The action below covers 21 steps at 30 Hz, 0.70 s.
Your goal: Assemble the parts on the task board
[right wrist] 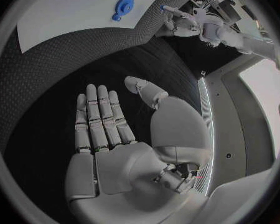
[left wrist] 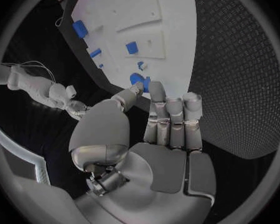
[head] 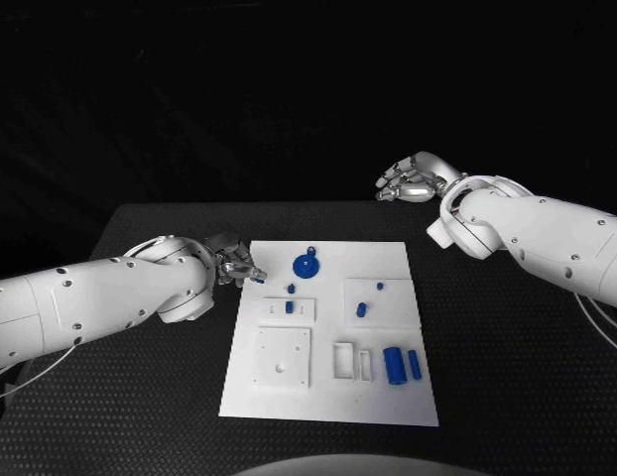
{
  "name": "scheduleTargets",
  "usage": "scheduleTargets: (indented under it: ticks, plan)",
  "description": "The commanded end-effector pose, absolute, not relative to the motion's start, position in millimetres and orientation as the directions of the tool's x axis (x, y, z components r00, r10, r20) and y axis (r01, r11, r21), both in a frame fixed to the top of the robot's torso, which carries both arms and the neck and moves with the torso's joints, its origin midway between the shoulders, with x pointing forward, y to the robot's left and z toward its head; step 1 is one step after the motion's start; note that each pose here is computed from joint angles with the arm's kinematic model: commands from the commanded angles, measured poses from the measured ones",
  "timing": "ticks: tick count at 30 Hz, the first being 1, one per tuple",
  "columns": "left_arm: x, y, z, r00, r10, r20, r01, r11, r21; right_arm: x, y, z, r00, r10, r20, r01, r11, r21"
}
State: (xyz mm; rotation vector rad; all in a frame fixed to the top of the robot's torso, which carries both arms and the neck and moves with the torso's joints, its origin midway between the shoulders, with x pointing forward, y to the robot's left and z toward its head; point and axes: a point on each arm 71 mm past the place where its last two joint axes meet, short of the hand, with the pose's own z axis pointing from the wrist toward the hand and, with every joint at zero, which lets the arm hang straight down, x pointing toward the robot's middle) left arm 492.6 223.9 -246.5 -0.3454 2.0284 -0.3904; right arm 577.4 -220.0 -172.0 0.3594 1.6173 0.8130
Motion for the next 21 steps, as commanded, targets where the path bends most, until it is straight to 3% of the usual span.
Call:
scheduleTargets:
  ticks: [1,21]
  plan:
    - [490.7,225.7,-251.5,-0.419,-0.383,-0.824,-0.07,0.918,-0.391,577,-217,-172,-0.227,0.639,-0.735,-0.211,0.704,0.678]
    - [471.8,206.4,-271.8,-0.505,-0.34,-0.793,-0.034,0.926,-0.375,577,-213,-172,-0.236,0.637,-0.734,-0.218,0.701,0.679]
